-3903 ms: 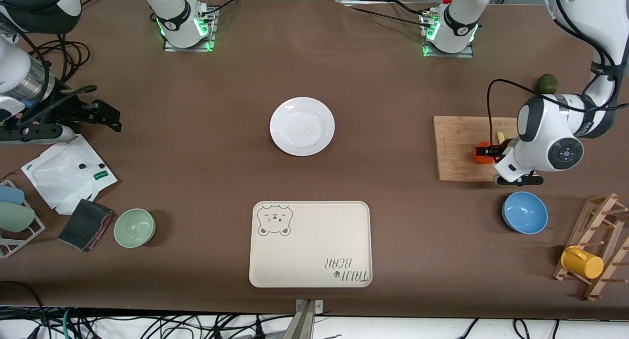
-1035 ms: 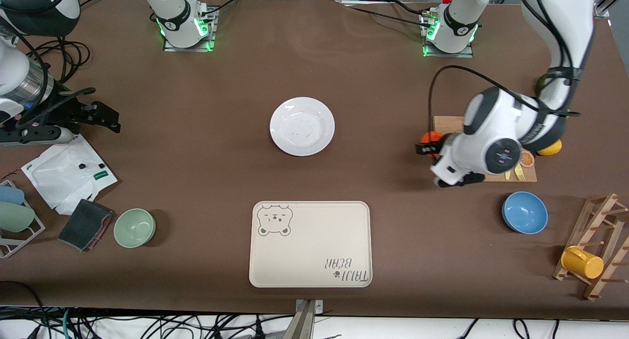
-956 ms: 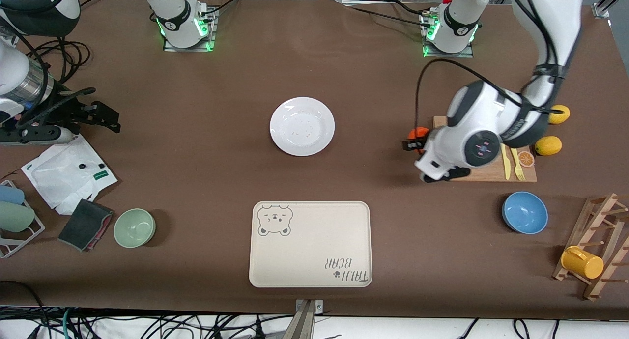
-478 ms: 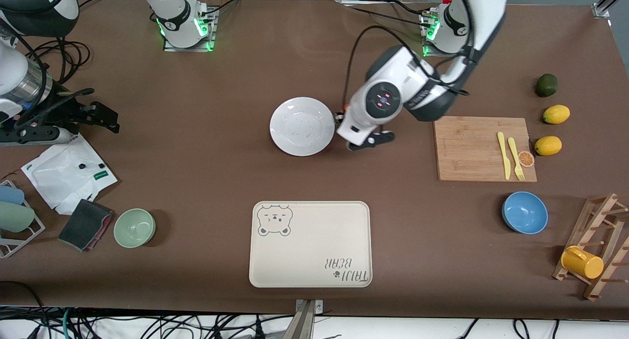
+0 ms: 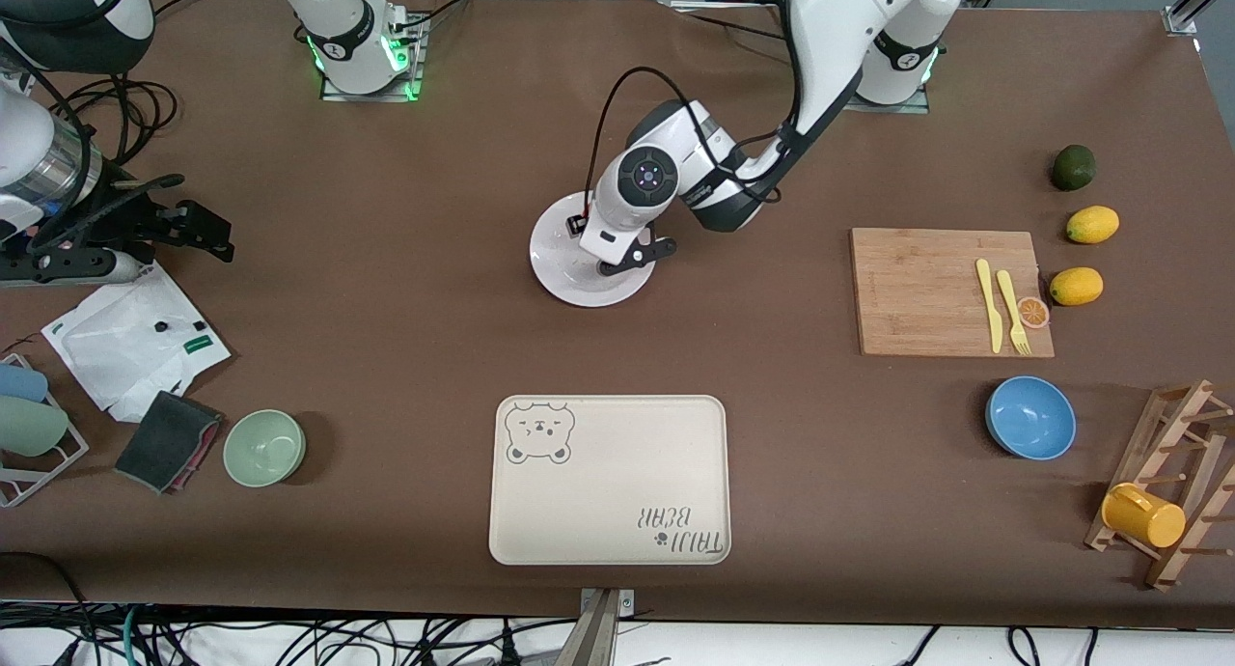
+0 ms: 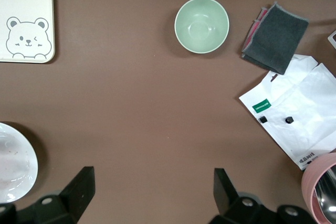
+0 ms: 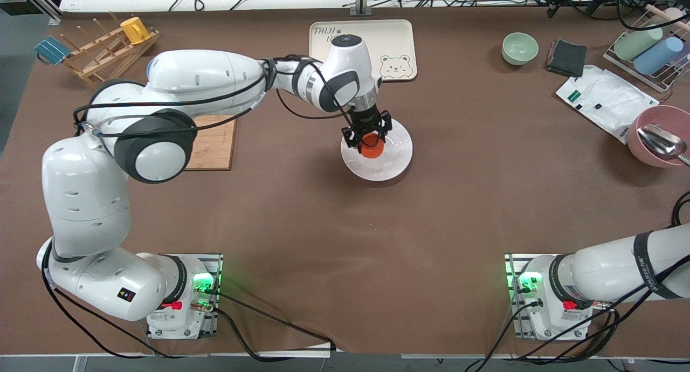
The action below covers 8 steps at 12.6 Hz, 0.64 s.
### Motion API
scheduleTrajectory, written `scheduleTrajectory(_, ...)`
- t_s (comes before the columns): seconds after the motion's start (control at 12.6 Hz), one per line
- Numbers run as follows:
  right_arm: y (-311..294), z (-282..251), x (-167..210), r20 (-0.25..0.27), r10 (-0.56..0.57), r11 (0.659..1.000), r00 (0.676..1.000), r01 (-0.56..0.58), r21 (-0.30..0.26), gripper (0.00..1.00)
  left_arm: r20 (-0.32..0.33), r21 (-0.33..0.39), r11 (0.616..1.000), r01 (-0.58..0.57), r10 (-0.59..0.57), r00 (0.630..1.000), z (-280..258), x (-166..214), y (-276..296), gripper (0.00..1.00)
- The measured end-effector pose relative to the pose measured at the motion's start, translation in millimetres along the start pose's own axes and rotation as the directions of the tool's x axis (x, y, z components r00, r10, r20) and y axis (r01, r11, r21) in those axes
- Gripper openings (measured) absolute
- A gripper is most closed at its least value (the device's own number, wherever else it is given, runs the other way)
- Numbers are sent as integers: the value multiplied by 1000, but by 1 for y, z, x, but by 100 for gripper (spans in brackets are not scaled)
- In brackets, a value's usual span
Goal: Place orange and plate with both arms
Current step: 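Carry the orange with the left gripper over the white plate, then lower the orange onto the plate and open the left gripper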
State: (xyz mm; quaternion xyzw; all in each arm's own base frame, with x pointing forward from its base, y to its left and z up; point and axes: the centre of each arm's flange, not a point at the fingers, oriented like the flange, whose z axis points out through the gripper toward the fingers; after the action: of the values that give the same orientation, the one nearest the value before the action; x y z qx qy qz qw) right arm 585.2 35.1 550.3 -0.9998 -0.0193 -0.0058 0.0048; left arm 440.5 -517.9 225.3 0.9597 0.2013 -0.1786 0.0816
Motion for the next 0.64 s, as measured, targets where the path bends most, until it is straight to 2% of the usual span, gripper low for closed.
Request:
scheduleTrajectory(0.24, 1, 1, 0, 2, 2, 1000, 1000, -2, 0, 100, -14, -64, 998, 18, -18, 1000, 18, 13, 3, 80)
scheduleTrajectory(0.48, 1, 1, 0, 2, 3, 1000, 1000, -3, 0, 100, -16, -84, 996, 24, -25, 1000, 30, 16, 4, 81)
scheduleTrajectory(0.56, 2, 1, 1, 2, 3, 1000, 1000, -3, 0, 100, -16, -85, 996, 24, -25, 1000, 30, 17, 4, 87)
scheduleTrajectory(0.64, 2, 1, 1, 2, 4, 1000, 1000, -4, 0, 100, -19, -90, 996, 26, -27, 999, 27, 19, 5, 99)
